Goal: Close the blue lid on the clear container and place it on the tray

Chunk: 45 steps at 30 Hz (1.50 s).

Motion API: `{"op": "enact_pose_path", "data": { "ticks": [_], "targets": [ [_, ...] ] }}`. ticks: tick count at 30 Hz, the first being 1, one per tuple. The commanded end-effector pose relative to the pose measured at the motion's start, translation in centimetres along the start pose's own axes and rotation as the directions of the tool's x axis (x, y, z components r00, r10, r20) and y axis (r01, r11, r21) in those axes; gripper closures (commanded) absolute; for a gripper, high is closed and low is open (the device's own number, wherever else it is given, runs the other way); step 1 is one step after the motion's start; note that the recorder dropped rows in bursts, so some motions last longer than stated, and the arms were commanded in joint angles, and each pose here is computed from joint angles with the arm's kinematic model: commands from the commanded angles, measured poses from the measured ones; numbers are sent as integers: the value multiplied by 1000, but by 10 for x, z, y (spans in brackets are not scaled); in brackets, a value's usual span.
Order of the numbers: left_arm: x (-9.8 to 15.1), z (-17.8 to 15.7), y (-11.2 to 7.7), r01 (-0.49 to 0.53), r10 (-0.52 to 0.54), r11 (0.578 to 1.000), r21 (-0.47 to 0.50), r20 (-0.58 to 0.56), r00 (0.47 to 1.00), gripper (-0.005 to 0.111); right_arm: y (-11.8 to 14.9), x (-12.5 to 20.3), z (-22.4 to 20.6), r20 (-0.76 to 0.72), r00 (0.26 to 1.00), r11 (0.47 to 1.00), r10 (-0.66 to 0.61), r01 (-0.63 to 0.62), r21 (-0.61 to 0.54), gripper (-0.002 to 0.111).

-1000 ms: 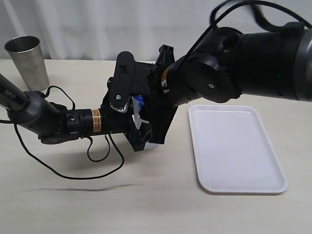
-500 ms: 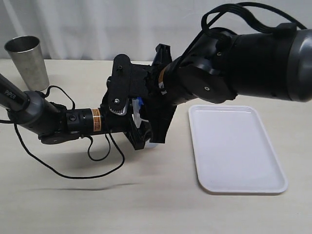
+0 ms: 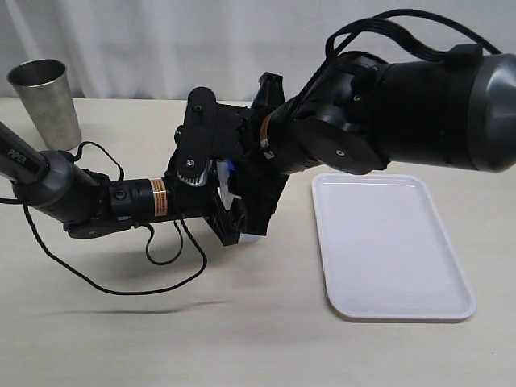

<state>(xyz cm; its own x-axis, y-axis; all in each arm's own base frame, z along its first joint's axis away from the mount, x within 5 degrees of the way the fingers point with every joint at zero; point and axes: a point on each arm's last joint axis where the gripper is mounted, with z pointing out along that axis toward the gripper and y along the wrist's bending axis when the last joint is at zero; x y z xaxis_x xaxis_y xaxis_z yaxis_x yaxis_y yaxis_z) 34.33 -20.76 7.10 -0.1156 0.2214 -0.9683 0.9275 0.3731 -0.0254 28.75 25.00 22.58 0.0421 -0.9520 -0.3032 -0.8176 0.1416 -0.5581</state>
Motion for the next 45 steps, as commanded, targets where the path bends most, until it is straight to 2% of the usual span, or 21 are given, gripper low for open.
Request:
{"op": "enact_pose_path", "data": {
  "ticks": [1,5,9,13,20,34,45],
  "targets": [
    [-8,1,-9,-83,80,993,83,45,996,107,20,27,15,-222,971,980,89,-125,-154,72],
    [-8,1,-9,-83,80,993,83,45,996,107,15,23,-1,-183,970,972,161,-188,-143,70],
    [-8,1,-9,-83,80,993,83,45,996,107,12,27,-2,-184,957,955,223,-252,-154,60],
    [-8,1,-10,-87,84,992,94,42,996,107,7,34,0,-195,949,950,246,-276,-144,63],
    [-8,1,-10,-88,85,992,95,42,996,107,7,31,5,-165,966,964,198,-222,-143,66],
    [-8,1,-10,-88,84,991,97,48,995,107,22,44,31,-272,961,971,53,-114,-211,75],
    [-9,0,-11,-89,84,991,101,54,995,107,34,58,35,-324,946,974,11,-83,-209,79]
  ]
}}
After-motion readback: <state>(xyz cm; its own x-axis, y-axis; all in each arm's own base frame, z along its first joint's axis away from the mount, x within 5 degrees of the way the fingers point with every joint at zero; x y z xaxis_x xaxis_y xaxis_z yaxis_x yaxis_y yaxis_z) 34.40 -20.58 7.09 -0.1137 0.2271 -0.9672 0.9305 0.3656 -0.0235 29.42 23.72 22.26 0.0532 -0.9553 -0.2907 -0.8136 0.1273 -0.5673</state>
